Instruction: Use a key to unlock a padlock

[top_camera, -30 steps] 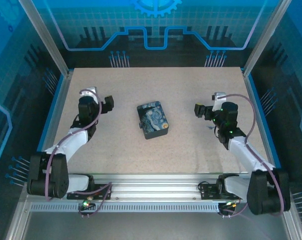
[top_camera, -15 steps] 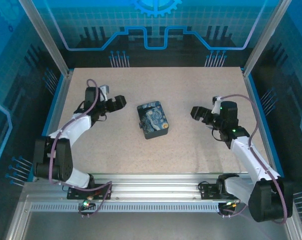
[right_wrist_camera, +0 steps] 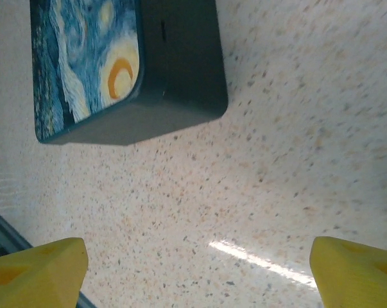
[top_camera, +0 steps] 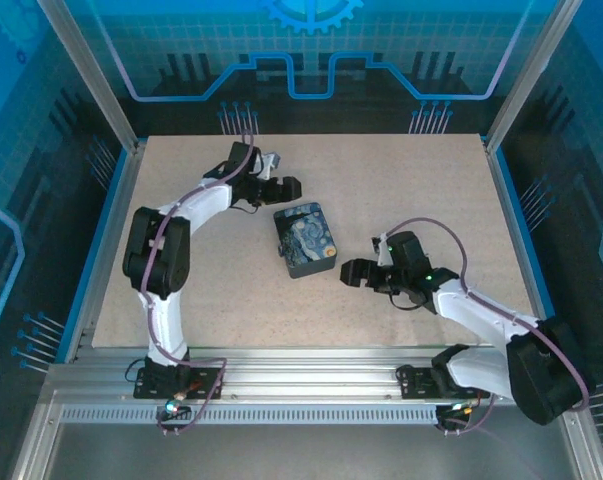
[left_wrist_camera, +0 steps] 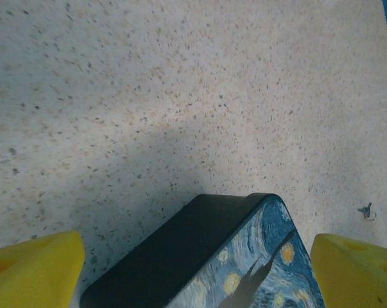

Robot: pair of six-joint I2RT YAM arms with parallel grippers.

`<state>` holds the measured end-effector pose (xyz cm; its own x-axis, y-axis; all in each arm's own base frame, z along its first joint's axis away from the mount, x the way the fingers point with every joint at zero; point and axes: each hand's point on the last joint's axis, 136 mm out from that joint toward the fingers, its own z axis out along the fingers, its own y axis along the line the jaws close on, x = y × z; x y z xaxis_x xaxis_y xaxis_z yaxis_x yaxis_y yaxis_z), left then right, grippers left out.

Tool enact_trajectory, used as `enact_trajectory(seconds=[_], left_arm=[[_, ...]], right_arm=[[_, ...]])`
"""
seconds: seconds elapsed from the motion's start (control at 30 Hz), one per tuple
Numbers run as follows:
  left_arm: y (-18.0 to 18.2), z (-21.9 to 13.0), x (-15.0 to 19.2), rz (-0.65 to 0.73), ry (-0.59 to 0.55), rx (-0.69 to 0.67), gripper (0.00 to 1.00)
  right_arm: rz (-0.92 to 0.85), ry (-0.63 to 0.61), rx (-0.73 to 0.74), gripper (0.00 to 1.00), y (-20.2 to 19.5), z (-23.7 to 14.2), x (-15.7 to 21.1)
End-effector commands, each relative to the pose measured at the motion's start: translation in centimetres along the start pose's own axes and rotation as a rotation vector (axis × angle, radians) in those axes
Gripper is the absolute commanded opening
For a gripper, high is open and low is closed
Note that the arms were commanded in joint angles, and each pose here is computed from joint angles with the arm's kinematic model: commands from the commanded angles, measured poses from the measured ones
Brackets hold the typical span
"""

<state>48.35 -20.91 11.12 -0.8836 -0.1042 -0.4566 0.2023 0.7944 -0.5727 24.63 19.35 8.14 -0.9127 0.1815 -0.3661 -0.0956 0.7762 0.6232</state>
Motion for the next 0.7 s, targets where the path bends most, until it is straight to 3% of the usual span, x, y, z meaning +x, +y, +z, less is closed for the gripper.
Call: enact_trajectory(seconds=[0.0, 0.3, 0.67], left_arm=[[-0.9, 0.6, 2.3, 0.016, 0.117, 0.04, 0.92], [-2.6, 0.5, 5.0, 0.026, 0.185, 0.111, 0.88], [-2.8, -1.8, 7.7, -0.015, 0.139, 0.126, 0.84]], right_arm=[[0.013, 0.018, -0.072, 0.9, 1.7, 0.9, 0.3], [0.03, 0.107, -0.181, 0.86, 4.0, 3.5, 0.7], [0.111, 0.029, -0.17, 0.78, 3.3, 4.4, -3.2]])
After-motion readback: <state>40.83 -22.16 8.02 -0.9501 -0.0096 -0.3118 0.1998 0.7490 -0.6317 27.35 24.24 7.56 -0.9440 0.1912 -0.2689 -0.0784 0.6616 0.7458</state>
